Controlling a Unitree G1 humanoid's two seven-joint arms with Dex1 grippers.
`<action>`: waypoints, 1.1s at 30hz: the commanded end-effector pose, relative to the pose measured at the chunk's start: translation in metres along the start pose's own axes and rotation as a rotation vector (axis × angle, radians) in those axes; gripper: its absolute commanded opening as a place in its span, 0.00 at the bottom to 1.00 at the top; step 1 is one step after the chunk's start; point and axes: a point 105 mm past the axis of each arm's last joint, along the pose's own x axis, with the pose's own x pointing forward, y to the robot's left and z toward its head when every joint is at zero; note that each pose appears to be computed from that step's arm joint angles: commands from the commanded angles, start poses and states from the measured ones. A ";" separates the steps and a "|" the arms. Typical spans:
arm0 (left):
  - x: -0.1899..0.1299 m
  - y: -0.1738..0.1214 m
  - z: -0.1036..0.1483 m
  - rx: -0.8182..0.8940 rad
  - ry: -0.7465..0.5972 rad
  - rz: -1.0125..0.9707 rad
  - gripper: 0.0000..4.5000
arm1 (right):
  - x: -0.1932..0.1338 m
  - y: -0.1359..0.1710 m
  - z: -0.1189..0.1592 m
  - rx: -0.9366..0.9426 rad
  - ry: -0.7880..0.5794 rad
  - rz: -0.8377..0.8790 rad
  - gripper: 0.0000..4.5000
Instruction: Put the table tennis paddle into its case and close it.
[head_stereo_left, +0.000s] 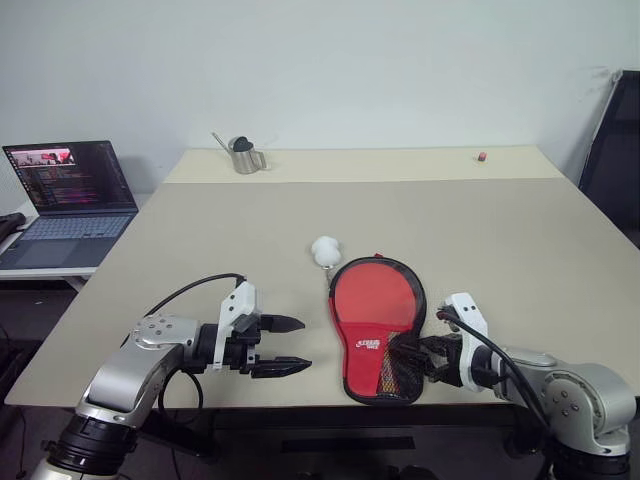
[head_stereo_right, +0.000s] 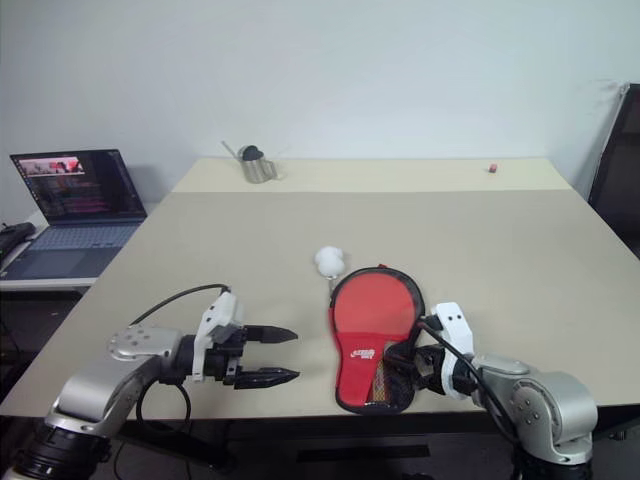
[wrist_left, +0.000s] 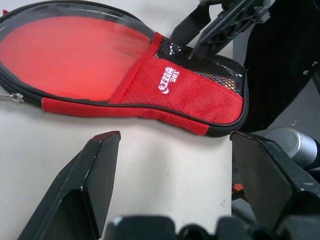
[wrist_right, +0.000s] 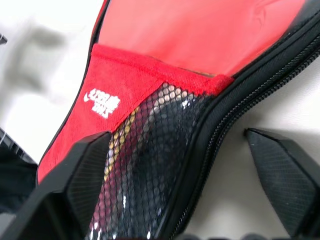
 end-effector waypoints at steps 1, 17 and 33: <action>0.000 -0.001 0.004 0.025 -0.012 0.003 0.85 | -0.014 0.000 0.012 -0.062 -0.041 0.018 1.00; -0.004 0.071 0.038 0.040 -0.175 0.443 0.85 | 0.029 0.037 0.077 -0.312 -0.304 0.186 1.00; 0.021 0.157 0.073 -0.009 -0.184 0.684 0.98 | 0.063 0.040 0.069 -0.306 -0.300 0.152 1.00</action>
